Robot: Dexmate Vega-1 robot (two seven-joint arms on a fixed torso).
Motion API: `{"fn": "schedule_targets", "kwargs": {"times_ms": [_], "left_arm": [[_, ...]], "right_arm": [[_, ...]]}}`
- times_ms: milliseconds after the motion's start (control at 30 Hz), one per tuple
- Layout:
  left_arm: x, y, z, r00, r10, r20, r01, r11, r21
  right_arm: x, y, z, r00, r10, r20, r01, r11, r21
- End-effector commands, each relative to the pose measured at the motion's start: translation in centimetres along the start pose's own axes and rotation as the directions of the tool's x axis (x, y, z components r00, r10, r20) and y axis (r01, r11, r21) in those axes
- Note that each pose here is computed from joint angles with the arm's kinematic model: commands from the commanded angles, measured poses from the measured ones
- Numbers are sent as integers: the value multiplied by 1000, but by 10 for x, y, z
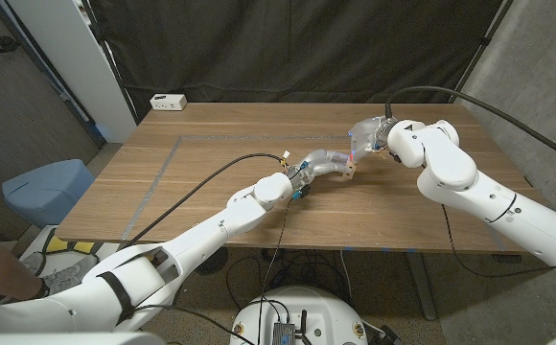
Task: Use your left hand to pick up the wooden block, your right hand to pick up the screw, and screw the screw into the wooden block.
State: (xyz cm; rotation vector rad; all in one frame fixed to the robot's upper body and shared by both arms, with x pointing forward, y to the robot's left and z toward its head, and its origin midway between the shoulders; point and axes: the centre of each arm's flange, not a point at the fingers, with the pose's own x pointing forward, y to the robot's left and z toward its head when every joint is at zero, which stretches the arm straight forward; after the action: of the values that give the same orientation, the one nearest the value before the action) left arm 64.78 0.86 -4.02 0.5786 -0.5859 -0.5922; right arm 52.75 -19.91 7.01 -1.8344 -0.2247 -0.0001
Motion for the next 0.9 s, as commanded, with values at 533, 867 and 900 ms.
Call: {"fn": "schedule_targets", "kwargs": {"times_ms": [533,867,900], "left_arm": [[1,-2,0,1000,2,-2,-2,1000,1],[2,0,1,1000,2,-1,-2,1000,4],[2,0,1,1000,2,-1,-2,1000,4]], "right_arm": [[-1,3,-1,1000,-26,-3,26,1000,10],[2,1,-1,999,-35,-14,36,999,9],[2,1,-1,999,-37,-16,37,999,10]]}}
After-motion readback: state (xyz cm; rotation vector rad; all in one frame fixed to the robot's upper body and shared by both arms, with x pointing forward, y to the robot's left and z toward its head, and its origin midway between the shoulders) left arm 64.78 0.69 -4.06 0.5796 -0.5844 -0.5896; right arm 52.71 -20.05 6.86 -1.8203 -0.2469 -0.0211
